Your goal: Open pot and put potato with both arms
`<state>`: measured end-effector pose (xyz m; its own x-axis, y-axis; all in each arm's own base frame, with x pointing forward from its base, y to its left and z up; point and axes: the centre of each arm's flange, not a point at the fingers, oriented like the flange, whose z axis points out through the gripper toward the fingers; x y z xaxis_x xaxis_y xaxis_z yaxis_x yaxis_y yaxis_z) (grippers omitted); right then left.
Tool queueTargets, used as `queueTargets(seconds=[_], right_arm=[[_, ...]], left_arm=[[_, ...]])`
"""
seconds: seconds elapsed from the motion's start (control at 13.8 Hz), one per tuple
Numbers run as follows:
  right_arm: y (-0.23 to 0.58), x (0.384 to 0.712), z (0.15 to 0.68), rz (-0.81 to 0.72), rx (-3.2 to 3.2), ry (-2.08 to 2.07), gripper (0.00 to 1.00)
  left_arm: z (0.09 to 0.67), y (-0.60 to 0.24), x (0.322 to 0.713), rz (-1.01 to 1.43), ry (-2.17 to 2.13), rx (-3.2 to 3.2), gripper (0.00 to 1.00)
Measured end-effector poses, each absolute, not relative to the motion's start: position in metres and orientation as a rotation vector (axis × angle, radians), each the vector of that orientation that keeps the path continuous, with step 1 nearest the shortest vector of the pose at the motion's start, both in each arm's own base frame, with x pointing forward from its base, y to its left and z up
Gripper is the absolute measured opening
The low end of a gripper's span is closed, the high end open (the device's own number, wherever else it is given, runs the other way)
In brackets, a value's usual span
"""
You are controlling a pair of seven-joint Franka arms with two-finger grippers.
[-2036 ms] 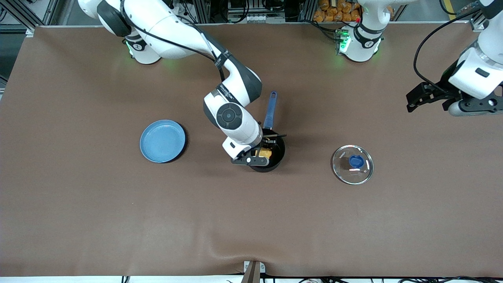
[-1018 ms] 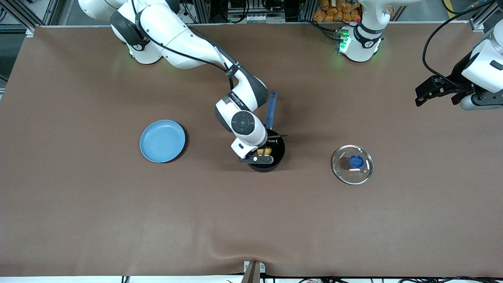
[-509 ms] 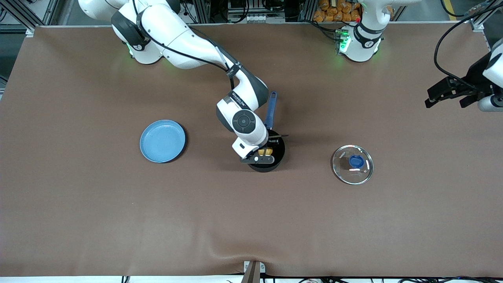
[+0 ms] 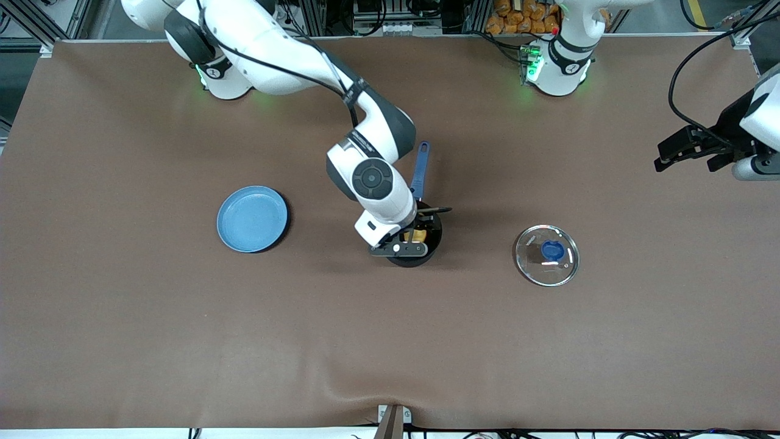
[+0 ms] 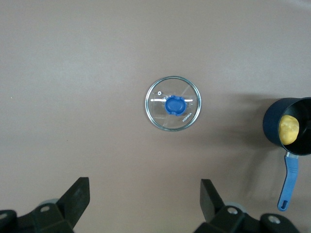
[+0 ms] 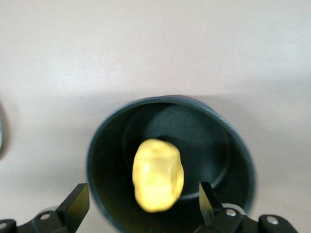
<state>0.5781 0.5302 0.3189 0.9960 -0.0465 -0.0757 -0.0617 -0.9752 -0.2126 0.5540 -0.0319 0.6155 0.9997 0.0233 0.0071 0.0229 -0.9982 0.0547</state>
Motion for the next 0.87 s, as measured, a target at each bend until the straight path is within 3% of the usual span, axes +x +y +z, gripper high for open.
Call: queueTargets(seconds=[0.51, 0.87], right_arm=[[0.346, 0.660, 0.510, -0.038, -2.920, 0.349, 1.00], [0.224, 0.666, 0.597, -0.099, -2.922, 0.141, 1.00]], left_arm=[[0.608, -0.045, 0.558, -0.002, -0.001, 3.087, 1.00], [0.608, -0.045, 0.558, -0.001, 0.000, 3.089, 1.00]])
